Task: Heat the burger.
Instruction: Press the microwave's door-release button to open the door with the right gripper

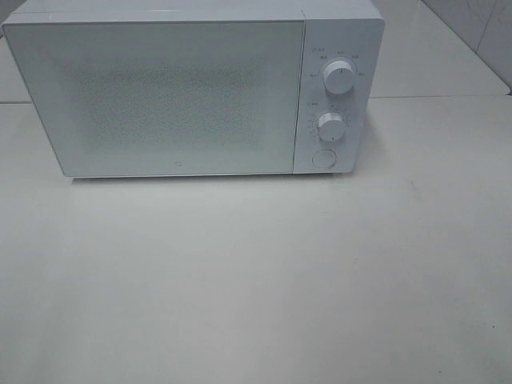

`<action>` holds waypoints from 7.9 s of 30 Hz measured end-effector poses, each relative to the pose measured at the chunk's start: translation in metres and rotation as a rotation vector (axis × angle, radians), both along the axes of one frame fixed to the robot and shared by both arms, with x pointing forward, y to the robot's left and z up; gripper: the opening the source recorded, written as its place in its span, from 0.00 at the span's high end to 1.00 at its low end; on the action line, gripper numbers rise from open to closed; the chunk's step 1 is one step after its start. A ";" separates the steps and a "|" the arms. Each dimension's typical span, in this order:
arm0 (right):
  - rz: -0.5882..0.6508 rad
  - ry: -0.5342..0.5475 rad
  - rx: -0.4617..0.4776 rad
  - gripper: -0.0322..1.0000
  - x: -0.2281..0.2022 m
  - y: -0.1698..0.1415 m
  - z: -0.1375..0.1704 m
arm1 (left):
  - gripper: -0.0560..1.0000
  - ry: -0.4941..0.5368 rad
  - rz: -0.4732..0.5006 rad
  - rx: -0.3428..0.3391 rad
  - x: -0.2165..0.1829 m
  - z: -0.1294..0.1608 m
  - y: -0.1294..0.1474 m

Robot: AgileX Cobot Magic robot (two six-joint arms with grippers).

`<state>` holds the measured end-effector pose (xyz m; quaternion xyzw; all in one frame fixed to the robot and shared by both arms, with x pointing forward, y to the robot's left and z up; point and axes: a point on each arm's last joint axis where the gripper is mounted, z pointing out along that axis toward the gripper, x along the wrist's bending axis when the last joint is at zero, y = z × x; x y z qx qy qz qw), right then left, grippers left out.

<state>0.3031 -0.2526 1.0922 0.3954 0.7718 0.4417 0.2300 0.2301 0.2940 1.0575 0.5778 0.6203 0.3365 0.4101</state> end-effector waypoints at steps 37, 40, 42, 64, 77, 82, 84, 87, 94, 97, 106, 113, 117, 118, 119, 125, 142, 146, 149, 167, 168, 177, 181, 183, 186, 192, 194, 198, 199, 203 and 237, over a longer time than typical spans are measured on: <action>-0.487 -0.064 -0.012 0.31 -0.069 -0.047 -0.041 | 0.01 0.000 0.000 0.000 0.000 0.000 0.000; -0.487 -0.064 -0.012 0.31 -0.069 -0.047 -0.041 | 0.01 0.000 0.000 0.000 0.000 0.000 0.000; -0.487 -0.064 -0.012 0.31 -0.069 -0.047 -0.041 | 0.01 0.000 0.000 0.000 0.000 0.000 0.000; -0.488 -0.217 0.045 0.31 -0.008 -0.040 -0.010 | 0.01 0.000 0.000 0.000 0.000 0.000 0.000; -0.487 -0.166 0.026 0.31 0.057 -0.032 -0.016 | 0.01 0.000 0.000 0.000 0.000 0.000 0.000; -0.487 -0.131 0.013 0.31 0.083 -0.029 -0.026 | 0.01 0.000 0.000 0.000 0.000 0.000 0.000; -0.487 -0.121 0.009 0.31 0.092 -0.028 -0.030 | 0.01 0.000 0.000 0.000 0.000 0.000 0.000; -0.487 -0.111 0.005 0.31 0.105 -0.027 -0.037 | 0.01 0.000 0.000 0.000 0.000 0.000 0.000; -0.489 -0.071 -0.003 0.31 0.135 -0.024 -0.058 | 0.01 0.000 0.000 0.000 0.000 0.000 0.000; -0.490 -0.058 -0.009 0.31 0.146 -0.022 -0.067 | 0.01 0.000 0.000 0.000 0.000 0.000 0.000; -0.491 -0.101 0.007 0.31 0.169 -0.020 -0.083 | 0.01 0.000 0.000 0.000 0.000 0.000 0.000; -0.493 -0.176 0.034 0.31 0.174 -0.019 -0.105 | 0.01 0.000 0.000 0.000 0.000 0.000 0.000; -0.498 -0.225 0.084 0.31 0.170 -0.013 -0.119 | 0.01 0.000 0.000 0.000 0.000 0.000 0.000; -0.498 -0.225 0.084 0.31 0.170 -0.013 -0.119 | 0.01 0.000 0.000 0.000 0.000 0.000 0.000; -0.490 -0.235 0.101 0.31 0.169 -0.007 -0.123 | 0.01 0.000 0.000 0.000 0.000 0.000 0.000; -0.455 -0.235 0.102 0.31 0.171 0.017 -0.135 | 0.01 0.000 0.000 0.000 0.000 0.000 0.000; -0.454 -0.265 0.073 0.31 0.156 0.077 -0.179 | 0.01 0.000 0.000 0.000 0.000 0.000 0.000; -0.461 -0.254 0.074 0.31 0.156 0.078 -0.182 | 0.01 0.000 0.000 0.000 0.000 0.000 0.000; -0.476 -0.255 0.103 0.31 0.156 0.077 -0.181 | 0.01 0.000 0.000 0.000 0.000 0.000 0.000; -0.827 0.127 1.017 0.77 0.156 0.078 -0.180 | 0.01 0.000 0.000 0.000 0.000 0.000 0.000; -0.866 0.185 1.112 0.81 0.156 0.078 -0.181 | 0.01 0.000 0.000 0.000 0.000 0.000 0.000; -1.019 0.301 1.283 0.97 0.155 0.074 -0.188 | 0.01 0.000 0.000 0.000 0.000 0.000 0.000; -1.067 0.287 1.301 0.97 0.155 0.070 -0.188 | 0.01 0.000 0.000 0.000 0.000 0.000 0.000; -1.080 0.282 1.306 0.97 0.155 0.069 -0.189 | 0.01 0.000 0.000 0.000 0.000 0.000 0.000; -1.091 0.280 1.312 0.97 0.156 0.069 -0.189 | 0.01 0.000 0.000 0.000 0.000 0.000 0.000; -1.104 0.291 1.326 0.97 0.171 0.082 -0.198 | 0.01 0.000 0.000 0.000 0.000 0.000 0.000; -1.105 0.301 1.337 0.97 0.174 0.085 -0.201 | 0.01 0.000 0.000 0.000 0.000 0.000 0.000; -1.129 0.349 1.390 0.97 0.185 0.095 -0.212 | 0.01 0.000 0.000 0.000 0.000 0.000 0.000; -1.129 0.349 1.390 0.97 0.185 0.095 -0.212 | 0.01 0.000 0.000 0.000 0.000 0.000 0.000; -1.137 0.370 1.398 0.97 0.194 0.105 -0.217 | 0.01 0.000 0.000 0.000 0.000 0.000 0.000; -1.257 0.401 1.417 0.97 0.255 0.117 -0.235 | 0.01 0.000 0.000 0.000 0.000 0.000 0.000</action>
